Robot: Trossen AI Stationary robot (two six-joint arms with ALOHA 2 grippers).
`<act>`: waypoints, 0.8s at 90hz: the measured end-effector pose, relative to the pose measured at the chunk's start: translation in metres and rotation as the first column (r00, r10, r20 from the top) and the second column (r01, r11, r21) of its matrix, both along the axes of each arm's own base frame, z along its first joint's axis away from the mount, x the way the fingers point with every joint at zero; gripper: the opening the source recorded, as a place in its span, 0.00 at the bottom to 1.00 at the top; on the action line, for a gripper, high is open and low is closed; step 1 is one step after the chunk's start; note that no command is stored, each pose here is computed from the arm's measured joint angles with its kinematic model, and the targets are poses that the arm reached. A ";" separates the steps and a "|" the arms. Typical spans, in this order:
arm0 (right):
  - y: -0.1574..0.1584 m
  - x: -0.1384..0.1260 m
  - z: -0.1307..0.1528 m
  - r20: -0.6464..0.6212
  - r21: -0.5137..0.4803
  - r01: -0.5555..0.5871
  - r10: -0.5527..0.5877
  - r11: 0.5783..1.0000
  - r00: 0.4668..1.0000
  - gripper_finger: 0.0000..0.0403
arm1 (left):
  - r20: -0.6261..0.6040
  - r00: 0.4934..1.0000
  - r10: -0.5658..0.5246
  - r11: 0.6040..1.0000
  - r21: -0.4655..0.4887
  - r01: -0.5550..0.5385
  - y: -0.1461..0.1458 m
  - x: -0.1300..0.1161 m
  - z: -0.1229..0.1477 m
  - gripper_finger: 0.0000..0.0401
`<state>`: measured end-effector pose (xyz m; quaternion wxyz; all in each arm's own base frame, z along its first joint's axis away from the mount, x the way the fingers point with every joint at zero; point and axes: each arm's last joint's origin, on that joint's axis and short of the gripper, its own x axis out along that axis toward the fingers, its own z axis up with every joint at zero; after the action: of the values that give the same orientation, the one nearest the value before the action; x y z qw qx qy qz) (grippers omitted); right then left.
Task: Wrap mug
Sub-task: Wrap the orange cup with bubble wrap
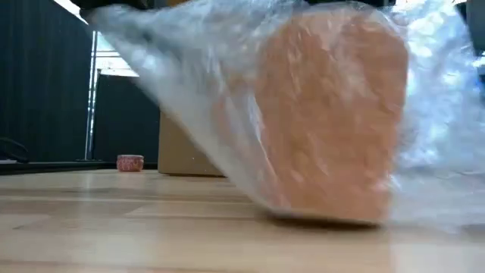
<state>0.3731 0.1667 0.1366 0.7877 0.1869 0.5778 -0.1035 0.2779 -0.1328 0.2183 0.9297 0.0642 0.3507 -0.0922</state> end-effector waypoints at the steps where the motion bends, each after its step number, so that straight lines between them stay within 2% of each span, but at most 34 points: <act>1: 0.000 0.000 0.000 0.000 0.000 0.000 0.000 1.000 1.000 0.05 | 0.000 1.000 0.000 1.000 0.000 0.000 0.000 0.000 0.000 0.00; 19: 0.001 0.001 0.001 0.001 0.027 0.009 -0.009 1.000 1.000 0.06 | 0.003 1.000 0.000 1.000 -0.001 0.000 0.000 0.000 0.000 0.00; 51: -0.001 -0.002 0.022 0.062 0.048 -0.022 0.019 0.999 0.998 0.49 | 0.007 1.000 0.000 1.000 -0.003 0.000 0.000 0.001 0.001 0.00; 61: -0.002 -0.007 0.038 0.083 0.058 -0.033 0.028 0.998 0.996 0.57 | 0.007 1.000 0.000 1.000 -0.003 0.000 0.000 0.001 0.001 0.00; 72: -0.004 -0.010 0.058 0.129 0.065 -0.062 0.054 0.996 0.990 0.61 | 0.007 1.000 -0.001 1.000 -0.004 0.001 0.000 0.001 0.001 0.00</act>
<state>0.3626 0.1629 0.1950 0.8188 0.2031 0.5347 -0.0485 0.2784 -0.1331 0.2192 0.9311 0.0630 0.3472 -0.0928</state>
